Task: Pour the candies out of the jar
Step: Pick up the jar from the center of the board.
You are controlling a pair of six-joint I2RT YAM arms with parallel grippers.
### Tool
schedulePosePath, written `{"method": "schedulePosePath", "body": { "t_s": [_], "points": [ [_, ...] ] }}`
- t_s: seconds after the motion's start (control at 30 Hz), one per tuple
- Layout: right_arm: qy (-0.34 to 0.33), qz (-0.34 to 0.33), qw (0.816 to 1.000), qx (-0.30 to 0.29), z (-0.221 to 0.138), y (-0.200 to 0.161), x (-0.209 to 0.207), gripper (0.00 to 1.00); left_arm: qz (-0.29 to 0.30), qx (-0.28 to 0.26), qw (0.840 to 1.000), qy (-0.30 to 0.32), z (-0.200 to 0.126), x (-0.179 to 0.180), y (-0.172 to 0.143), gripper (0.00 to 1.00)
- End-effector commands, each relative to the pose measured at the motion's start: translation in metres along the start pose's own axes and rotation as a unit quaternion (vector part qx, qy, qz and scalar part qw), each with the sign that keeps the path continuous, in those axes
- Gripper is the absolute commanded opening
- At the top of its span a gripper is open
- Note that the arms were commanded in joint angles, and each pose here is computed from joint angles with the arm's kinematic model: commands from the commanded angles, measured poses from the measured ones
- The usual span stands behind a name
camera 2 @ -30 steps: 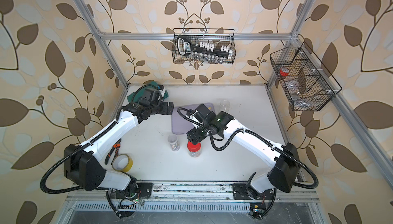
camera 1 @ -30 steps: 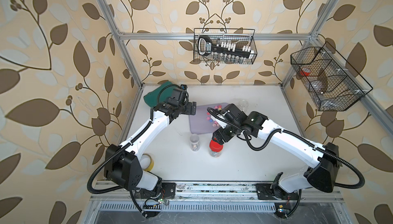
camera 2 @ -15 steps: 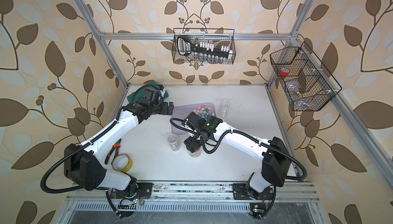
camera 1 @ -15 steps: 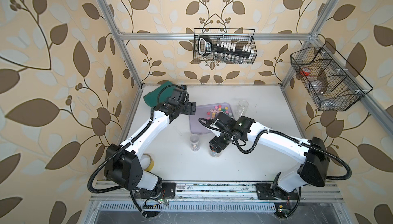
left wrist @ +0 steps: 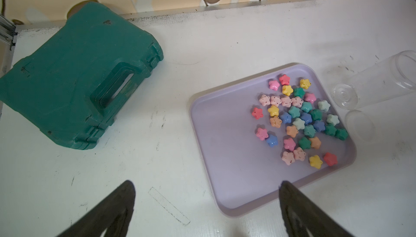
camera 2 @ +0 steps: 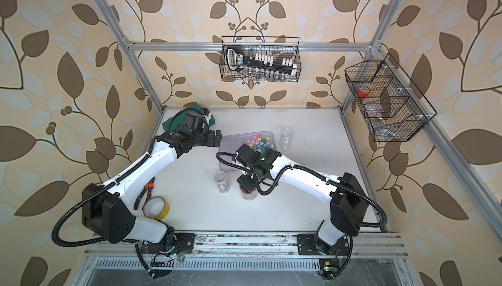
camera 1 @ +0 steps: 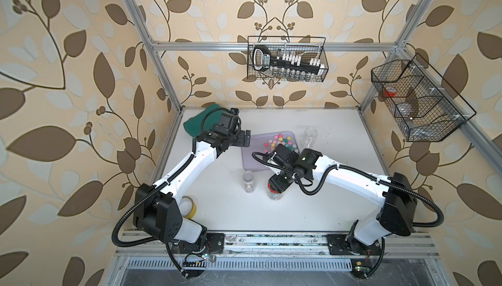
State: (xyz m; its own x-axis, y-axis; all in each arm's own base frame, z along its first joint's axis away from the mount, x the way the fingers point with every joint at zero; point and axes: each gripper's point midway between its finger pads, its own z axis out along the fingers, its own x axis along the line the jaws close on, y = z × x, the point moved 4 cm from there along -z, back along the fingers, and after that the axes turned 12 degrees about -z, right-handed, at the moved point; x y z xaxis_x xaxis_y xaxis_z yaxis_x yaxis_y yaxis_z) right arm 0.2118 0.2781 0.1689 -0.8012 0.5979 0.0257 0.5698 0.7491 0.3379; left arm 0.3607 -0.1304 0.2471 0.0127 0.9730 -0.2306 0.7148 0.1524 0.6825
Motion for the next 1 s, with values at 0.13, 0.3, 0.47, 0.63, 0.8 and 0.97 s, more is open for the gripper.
{"method": "schedulePosePath", "body": {
  "t_s": [0.13,0.3,0.47,0.63,0.8,0.97],
  "points": [
    [-0.018,-0.009,0.999,0.043,0.011,-0.015,-0.005,0.49,-0.005,-0.019,1.000,-0.001,-0.008,-0.004,0.011,0.99],
    [-0.020,0.000,0.999,0.042,0.007,-0.013,-0.011,0.41,-0.005,-0.016,1.000,-0.005,-0.007,-0.005,0.010,0.99],
    [-0.016,0.028,0.999,0.030,-0.002,-0.011,-0.029,0.38,-0.004,-0.014,1.000,-0.006,-0.006,-0.006,0.009,0.99],
    [-0.031,0.053,0.998,0.018,-0.016,-0.009,-0.056,0.37,-0.004,-0.013,1.000,-0.009,-0.006,-0.007,0.010,0.99],
    [-0.041,0.075,0.996,0.014,-0.027,-0.010,-0.080,0.35,-0.004,-0.011,1.000,-0.014,-0.007,-0.008,0.009,0.99],
    [-0.065,0.082,0.994,0.034,-0.023,-0.017,-0.091,0.37,-0.004,-0.009,1.000,-0.017,-0.007,-0.009,0.009,0.99]
  ]
}}
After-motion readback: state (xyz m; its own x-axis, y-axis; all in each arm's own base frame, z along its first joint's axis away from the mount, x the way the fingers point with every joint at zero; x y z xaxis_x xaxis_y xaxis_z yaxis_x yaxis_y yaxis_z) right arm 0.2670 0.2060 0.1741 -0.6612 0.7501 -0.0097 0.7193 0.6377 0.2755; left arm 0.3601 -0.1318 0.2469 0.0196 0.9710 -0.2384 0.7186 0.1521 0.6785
